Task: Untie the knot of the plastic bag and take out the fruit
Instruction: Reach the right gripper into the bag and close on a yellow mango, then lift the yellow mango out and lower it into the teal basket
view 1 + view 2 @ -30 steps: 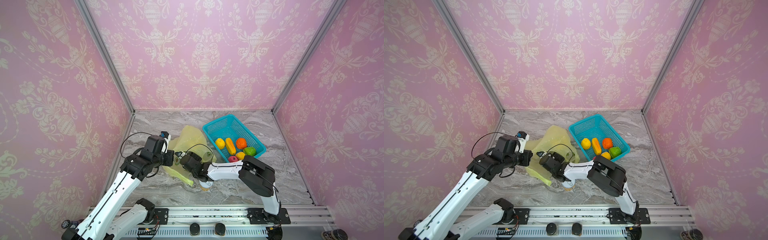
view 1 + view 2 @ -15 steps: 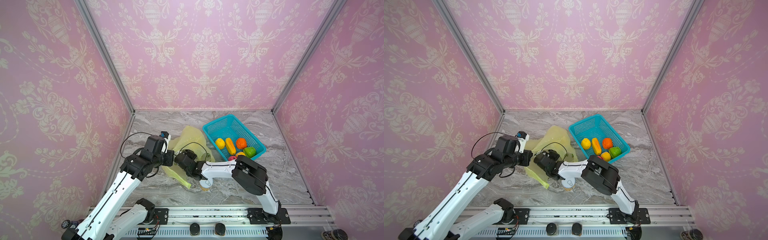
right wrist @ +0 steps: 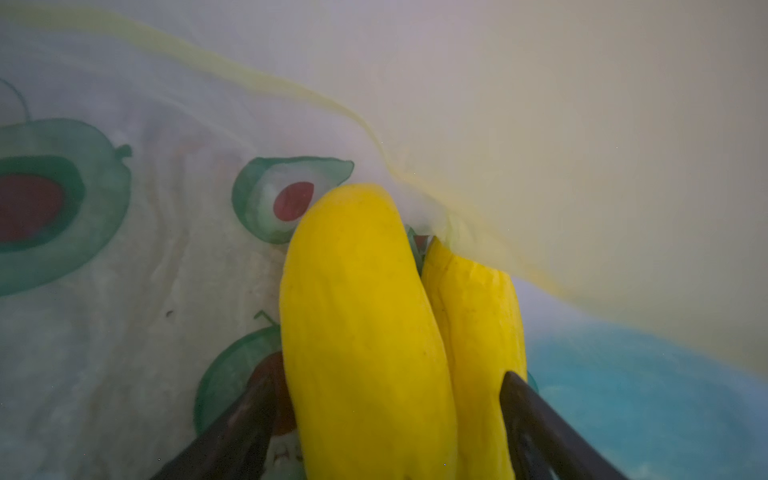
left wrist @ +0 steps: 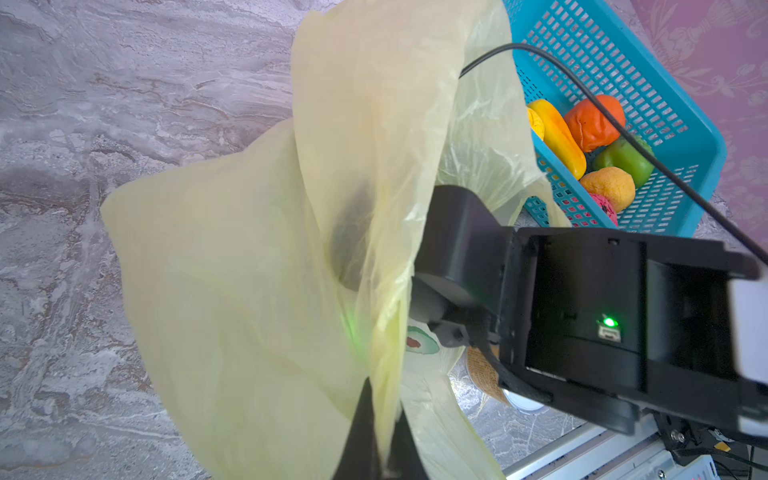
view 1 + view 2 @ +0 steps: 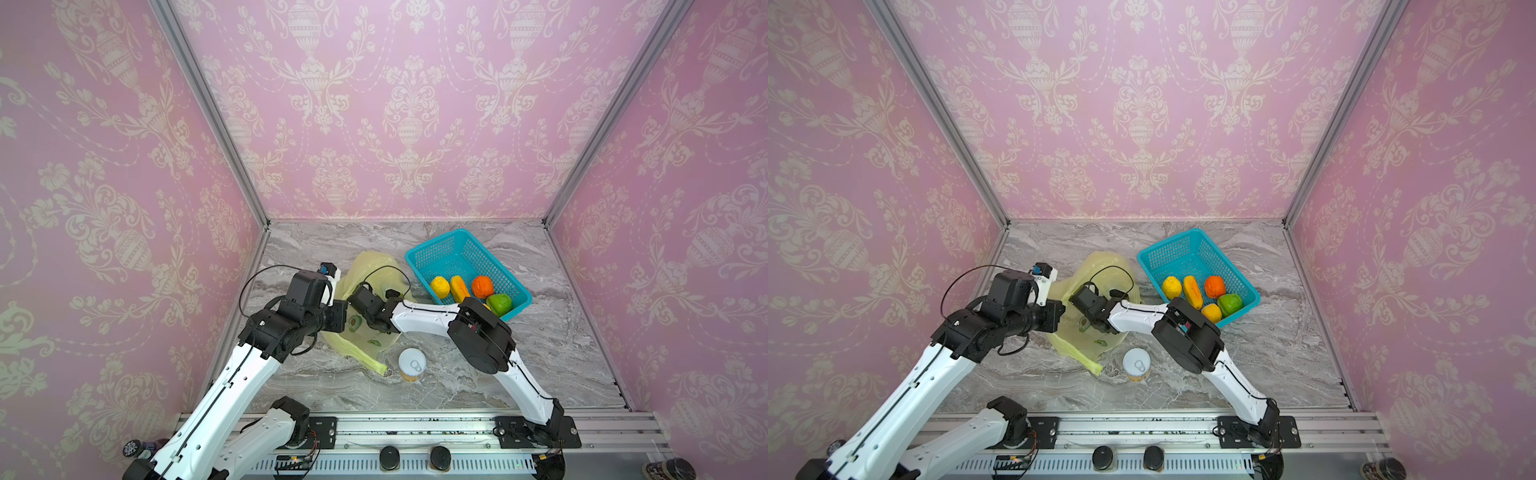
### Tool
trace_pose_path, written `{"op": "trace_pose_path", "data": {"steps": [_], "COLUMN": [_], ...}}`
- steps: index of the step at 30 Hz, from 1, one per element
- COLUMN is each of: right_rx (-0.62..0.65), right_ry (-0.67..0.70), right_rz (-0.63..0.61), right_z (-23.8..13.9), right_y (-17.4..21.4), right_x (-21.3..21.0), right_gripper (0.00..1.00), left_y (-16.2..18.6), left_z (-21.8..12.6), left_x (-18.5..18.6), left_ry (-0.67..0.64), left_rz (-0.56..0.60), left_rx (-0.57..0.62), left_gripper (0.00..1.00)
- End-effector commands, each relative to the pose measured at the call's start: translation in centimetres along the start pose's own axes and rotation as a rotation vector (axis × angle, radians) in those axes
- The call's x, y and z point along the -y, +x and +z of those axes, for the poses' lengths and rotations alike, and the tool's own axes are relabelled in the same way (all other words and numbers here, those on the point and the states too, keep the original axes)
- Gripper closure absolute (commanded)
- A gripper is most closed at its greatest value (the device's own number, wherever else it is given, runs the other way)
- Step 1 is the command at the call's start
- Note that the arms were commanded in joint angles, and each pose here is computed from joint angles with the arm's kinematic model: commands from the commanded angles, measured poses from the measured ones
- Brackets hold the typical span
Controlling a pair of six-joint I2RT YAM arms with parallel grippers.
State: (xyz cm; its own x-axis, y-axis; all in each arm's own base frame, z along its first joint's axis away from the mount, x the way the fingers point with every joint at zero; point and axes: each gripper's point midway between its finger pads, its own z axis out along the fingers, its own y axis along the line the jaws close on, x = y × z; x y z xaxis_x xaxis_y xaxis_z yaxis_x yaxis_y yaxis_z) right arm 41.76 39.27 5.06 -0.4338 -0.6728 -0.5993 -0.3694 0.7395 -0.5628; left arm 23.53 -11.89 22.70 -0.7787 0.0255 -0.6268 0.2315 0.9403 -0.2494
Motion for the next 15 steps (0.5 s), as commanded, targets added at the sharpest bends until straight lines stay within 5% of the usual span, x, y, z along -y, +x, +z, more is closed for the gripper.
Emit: {"op": "trace_pose_path", "data": {"steps": [1, 9, 15], "right_rx": [-0.095, -0.058, 0.045], "right_ry": [-0.062, -0.144, -0.202], "right_rz": [0.027, 0.064, 0.100], "right_z": [1.5, 0.5, -3.0], "right_y": [2.0, 1.8, 0.8], "right_x": [-0.7, -1.1, -0.1], "right_gripper": [0.19, 0.62, 0.77], "left_y": [0.5, 0.5, 0.5], "left_z": [-0.3, -0.2, -0.1], "left_x": [0.4, 0.4, 0.2], "left_ry": [0.025, 0.022, 0.011], "left_rz": [-0.001, -0.002, -0.004], "left_rx": [-0.012, -0.013, -0.015], "left_gripper": [1.00, 1.00, 1.00]}}
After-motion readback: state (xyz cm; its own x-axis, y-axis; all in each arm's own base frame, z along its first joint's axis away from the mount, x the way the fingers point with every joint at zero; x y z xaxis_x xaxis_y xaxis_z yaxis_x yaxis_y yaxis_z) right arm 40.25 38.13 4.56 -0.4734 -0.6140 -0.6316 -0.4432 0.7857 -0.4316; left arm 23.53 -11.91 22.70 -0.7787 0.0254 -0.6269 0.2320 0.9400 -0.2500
